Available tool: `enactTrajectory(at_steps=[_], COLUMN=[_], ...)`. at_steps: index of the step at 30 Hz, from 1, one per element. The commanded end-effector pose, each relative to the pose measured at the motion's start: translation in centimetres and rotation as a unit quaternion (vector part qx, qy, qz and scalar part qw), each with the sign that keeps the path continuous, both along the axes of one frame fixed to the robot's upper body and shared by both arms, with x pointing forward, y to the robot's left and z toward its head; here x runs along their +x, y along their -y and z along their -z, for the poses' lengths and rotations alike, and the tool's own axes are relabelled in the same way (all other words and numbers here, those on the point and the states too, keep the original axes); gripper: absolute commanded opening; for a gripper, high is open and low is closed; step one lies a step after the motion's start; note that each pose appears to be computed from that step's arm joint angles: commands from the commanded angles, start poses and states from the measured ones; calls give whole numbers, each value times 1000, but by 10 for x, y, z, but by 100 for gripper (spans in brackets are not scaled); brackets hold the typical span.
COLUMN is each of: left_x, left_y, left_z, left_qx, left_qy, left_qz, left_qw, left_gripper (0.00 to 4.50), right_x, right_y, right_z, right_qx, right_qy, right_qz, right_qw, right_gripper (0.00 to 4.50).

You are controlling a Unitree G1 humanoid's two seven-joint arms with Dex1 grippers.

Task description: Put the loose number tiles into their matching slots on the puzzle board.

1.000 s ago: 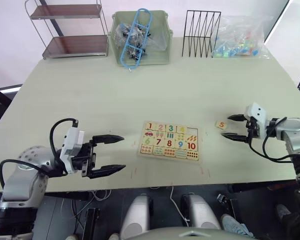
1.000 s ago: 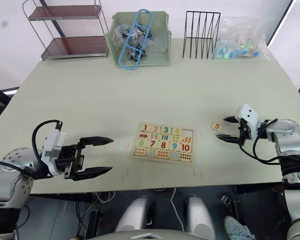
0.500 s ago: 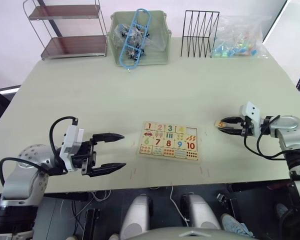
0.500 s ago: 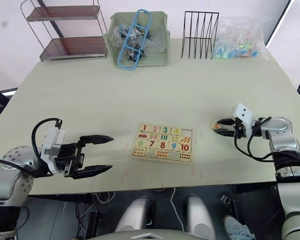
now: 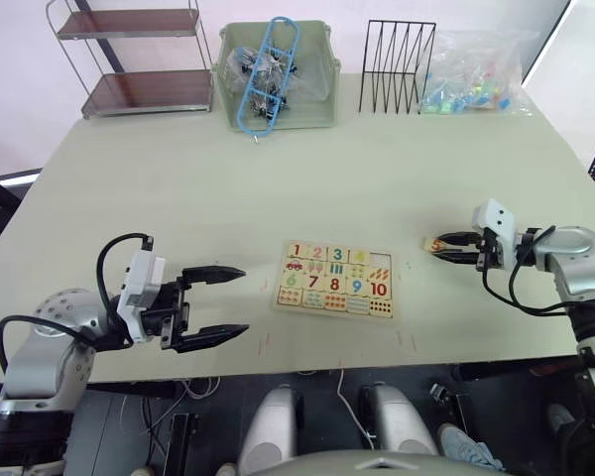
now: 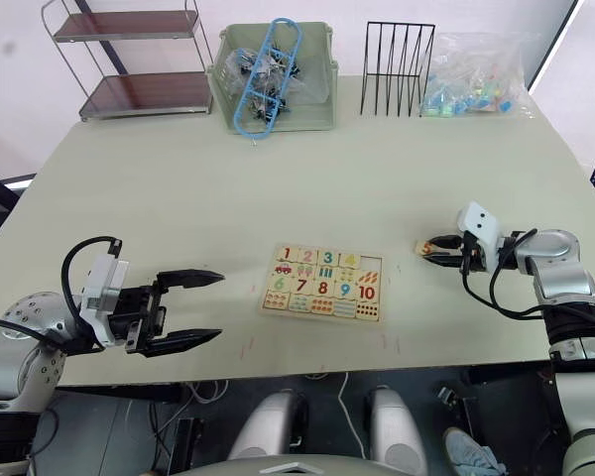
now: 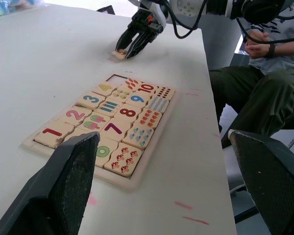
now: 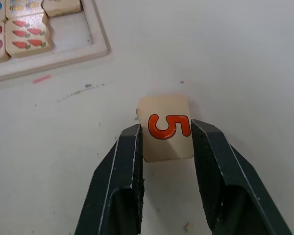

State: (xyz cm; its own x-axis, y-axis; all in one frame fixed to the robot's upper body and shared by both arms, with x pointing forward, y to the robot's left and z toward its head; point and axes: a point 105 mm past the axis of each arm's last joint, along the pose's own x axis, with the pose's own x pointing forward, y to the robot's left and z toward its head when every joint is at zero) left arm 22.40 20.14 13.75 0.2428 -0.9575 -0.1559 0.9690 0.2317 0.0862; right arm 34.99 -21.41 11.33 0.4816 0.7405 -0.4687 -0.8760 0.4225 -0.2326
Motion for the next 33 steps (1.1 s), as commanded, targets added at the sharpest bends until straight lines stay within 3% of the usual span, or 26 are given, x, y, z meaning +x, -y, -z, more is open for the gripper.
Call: enactTrajectory(at_steps=[1,17,33], left_x=[0,-1,-2], left_y=[-2,-1,-2], left_z=[-12,-10,-10], left_qx=[0,6,6], left_qy=[32,38,39], left_qz=[-6,-10,-17], left_qw=[999,999,999], left_gripper=[450,450,450], right_x=[4,-14,-15], right_y=[-2,-71,-95], right_z=[-21,-48,-36], right_qx=[-30,-120,-187], right_qy=[28,-45,-72], right_qz=[15,-66,-71], right_qw=[999,990,977], right_gripper=[89,89,89])
